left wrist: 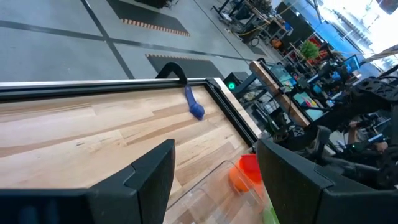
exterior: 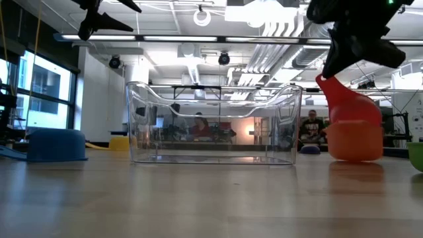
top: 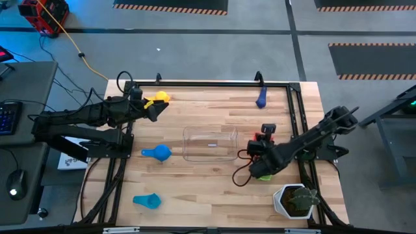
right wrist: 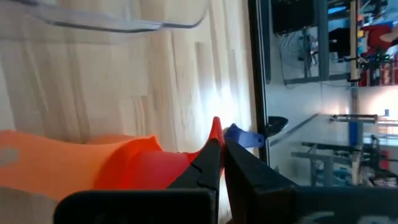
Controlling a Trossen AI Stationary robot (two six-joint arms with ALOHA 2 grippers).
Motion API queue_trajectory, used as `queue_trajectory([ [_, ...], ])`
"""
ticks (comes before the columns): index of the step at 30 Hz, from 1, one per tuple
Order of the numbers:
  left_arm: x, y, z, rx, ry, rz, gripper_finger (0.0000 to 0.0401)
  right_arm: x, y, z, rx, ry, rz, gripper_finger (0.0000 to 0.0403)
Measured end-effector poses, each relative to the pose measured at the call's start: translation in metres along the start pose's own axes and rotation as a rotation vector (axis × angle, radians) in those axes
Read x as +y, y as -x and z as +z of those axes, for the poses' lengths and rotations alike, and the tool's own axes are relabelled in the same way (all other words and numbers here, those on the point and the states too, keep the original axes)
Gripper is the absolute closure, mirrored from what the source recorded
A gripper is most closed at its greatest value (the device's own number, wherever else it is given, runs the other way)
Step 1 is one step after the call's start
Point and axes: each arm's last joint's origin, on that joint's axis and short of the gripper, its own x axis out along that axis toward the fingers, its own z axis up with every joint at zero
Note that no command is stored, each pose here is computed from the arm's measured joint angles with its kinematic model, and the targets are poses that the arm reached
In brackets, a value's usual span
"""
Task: Nest measuring cups in basket
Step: Stack the red measuring cup on top of the orange measuring cup
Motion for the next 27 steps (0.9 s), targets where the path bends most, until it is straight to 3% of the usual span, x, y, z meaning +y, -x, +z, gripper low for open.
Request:
queue_trajectory([
  [14,0.0002,0.0,0.0002,-0.008,0.0,0.007,0.0183,0.0083,-0.0011,0.0016,0.01,0.002,0.026,0.0395],
  [27,0.0003,0.0,0.0004,-0.013,0.0,0.011,0.0183,0.0093,-0.001,0.0041,-0.016,-0.02,0.022,0.0268],
])
